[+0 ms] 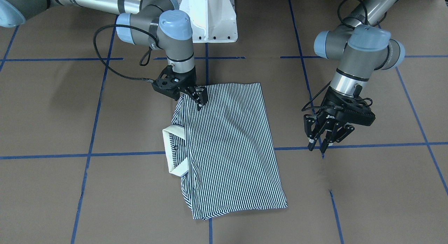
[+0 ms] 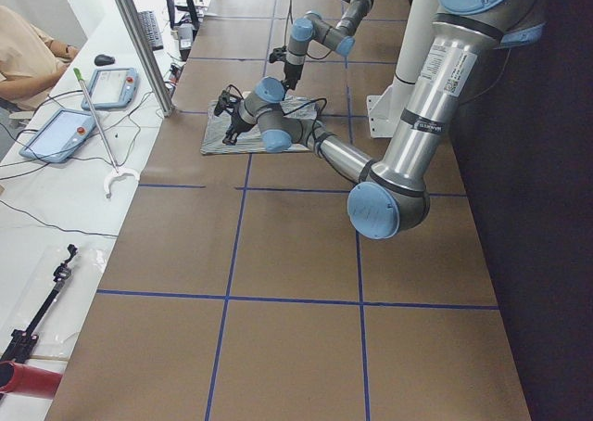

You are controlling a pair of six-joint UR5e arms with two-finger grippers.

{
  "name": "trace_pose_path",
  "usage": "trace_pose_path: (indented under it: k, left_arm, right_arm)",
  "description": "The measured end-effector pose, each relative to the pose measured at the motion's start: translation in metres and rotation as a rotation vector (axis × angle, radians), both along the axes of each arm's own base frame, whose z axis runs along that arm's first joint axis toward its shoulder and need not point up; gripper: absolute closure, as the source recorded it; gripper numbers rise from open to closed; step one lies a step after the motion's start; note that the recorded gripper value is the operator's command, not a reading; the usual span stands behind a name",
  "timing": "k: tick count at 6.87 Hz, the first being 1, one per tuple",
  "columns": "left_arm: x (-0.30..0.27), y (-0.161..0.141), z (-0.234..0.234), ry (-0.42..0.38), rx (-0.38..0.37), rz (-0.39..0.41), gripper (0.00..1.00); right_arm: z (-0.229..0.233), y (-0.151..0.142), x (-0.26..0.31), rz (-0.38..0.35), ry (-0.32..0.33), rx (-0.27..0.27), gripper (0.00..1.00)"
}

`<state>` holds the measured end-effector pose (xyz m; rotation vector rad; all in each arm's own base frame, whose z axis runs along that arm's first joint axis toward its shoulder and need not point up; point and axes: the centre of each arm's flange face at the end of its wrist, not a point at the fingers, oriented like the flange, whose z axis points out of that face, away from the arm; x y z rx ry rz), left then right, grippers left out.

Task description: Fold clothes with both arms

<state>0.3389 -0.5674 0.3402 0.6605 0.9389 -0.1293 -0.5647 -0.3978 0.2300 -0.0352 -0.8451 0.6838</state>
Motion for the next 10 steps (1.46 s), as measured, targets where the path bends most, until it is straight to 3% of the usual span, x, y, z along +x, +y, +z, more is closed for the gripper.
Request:
trace_pose_path:
  k: [3, 8, 10]
  left_arm:
    - [0.001, 0.000, -0.001, 0.001, 0.000, 0.001, 0.58]
    - [0.000, 0.001, -0.004, 0.005, 0.005, 0.001, 0.58]
    - [0.000, 0.002, -0.004, 0.007, 0.006, 0.001, 0.58]
  right_arm:
    - [0.014, 0.032, -0.002, 0.058, -0.028, -0.093, 0.26]
    - [0.028, 0.029, -0.019, 0.062, 0.000, -0.114, 0.27]
    - [0.032, 0.028, -0.022, 0.060, 0.010, -0.115, 0.35]
